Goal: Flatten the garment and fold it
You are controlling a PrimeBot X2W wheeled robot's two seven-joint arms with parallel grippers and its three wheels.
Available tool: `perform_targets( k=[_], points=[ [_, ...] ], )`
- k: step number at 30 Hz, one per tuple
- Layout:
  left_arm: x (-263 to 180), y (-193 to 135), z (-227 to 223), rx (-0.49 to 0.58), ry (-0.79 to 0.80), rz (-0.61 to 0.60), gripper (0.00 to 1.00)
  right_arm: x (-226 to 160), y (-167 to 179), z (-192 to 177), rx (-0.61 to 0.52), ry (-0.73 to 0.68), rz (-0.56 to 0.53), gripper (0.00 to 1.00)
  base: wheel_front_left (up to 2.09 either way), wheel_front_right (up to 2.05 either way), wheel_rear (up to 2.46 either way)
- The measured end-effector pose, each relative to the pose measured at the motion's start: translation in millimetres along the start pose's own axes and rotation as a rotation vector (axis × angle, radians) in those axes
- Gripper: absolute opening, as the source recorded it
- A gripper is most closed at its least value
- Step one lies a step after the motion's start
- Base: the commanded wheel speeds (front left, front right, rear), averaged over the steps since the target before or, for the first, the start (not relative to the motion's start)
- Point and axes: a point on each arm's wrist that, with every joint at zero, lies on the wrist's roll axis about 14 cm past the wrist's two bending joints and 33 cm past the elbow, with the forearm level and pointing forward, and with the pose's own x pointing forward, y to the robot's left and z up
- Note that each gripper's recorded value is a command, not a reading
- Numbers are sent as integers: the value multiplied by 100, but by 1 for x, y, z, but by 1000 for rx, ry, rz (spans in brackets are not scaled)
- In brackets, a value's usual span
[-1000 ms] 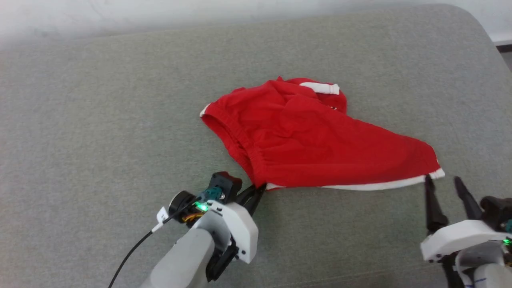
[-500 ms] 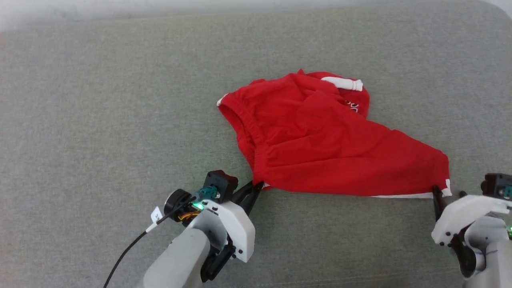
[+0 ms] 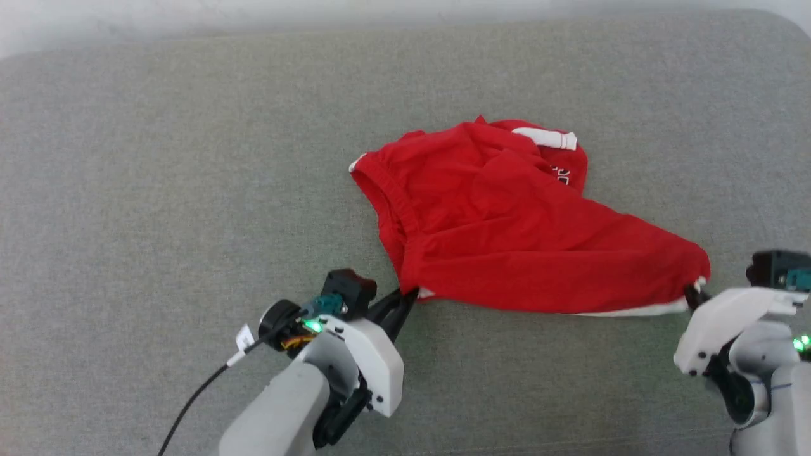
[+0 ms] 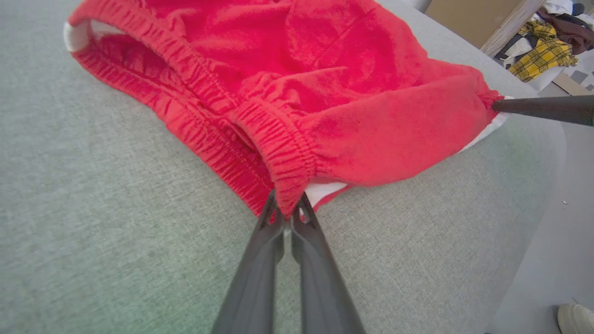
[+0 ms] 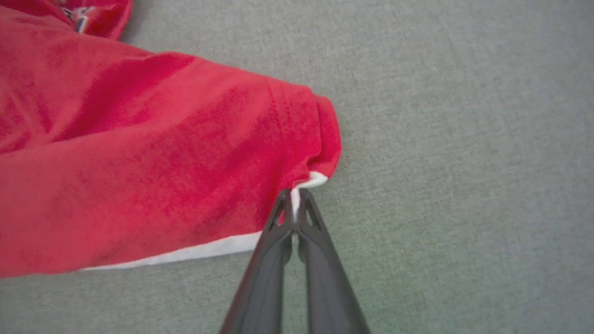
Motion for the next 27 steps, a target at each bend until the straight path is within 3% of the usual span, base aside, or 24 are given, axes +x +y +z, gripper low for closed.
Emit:
perform_targets(
  k=[3, 6, 16, 23, 27],
  points=[
    [-3, -6, 24, 0, -42, -28, 0, -11, 17, 38, -18, -103, 50, 0, 0, 0, 0],
    [-6, -3, 53, 64, -68, -57, 0, -23, 39, 80, -50, -193, 105, 0, 0, 0, 0],
    [10, 65, 191, 293, -155, 21, 0, -39, 113, 250, -181, -524, 219, 0, 0, 0, 0],
    [31, 138, 270, 229, -265, 145, 0, -15, 169, 328, -385, -674, 232, 0, 0, 0, 0],
    [35, 179, 314, 177, -434, 248, 0, -2, 185, 363, -432, -787, 226, 0, 0, 0, 0]
  ],
)
